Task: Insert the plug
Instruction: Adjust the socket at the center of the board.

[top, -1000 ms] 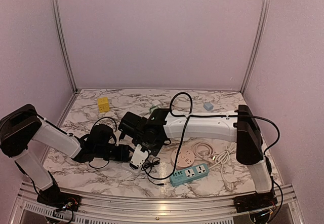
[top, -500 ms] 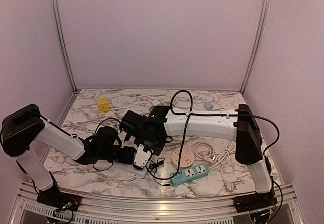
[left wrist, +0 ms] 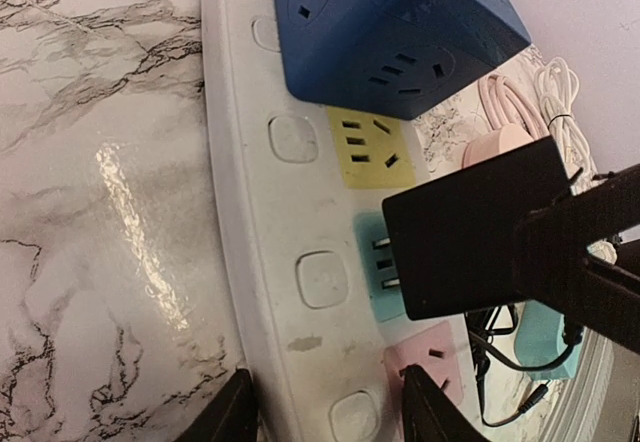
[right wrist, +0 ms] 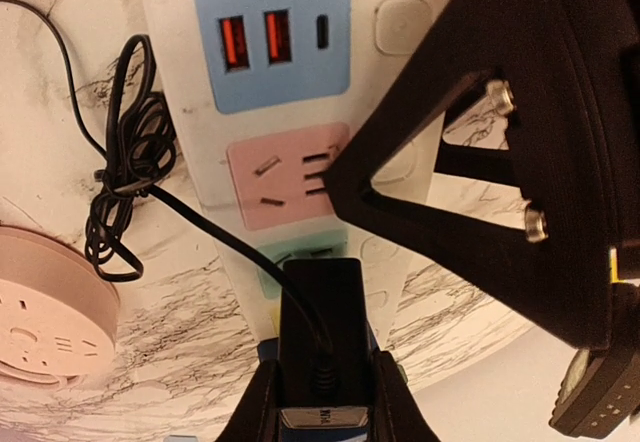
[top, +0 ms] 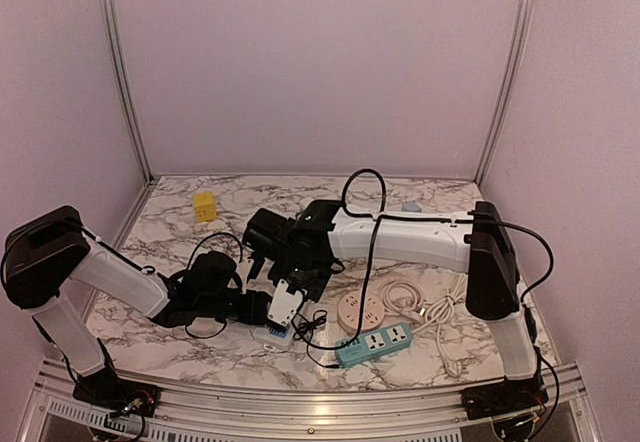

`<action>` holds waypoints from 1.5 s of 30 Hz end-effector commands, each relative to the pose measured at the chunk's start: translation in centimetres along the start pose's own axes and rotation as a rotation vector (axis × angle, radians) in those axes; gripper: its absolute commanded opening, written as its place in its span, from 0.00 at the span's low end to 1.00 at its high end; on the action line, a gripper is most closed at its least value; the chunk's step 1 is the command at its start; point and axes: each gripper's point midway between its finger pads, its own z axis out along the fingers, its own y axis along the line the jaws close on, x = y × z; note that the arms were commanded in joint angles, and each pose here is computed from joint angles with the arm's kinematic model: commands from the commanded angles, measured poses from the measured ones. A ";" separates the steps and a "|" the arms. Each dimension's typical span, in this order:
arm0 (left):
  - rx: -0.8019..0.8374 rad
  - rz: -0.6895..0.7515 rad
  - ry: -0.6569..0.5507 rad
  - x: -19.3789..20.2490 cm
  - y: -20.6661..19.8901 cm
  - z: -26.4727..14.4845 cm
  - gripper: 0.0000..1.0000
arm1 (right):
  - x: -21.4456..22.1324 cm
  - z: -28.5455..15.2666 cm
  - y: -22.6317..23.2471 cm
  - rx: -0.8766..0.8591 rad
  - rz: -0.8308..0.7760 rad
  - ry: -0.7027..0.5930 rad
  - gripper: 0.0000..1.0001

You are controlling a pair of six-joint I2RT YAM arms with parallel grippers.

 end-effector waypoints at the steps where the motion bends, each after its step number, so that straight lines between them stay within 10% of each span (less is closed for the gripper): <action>1: 0.057 0.049 0.148 4.3 -1.3 0.1 0.48 | -3.0 3.6 1.6 -0.071 -0.020 -0.148 0.00; 28: 0.027 0.043 0.125 3.6 -1.1 -0.1 0.48 | 0.2 -1.6 -3.4 0.172 0.128 -0.045 0.30; 45: 0.014 0.046 0.122 3.4 -1.0 -0.2 0.48 | 0.6 -3.0 -2.0 0.141 0.180 -0.044 0.33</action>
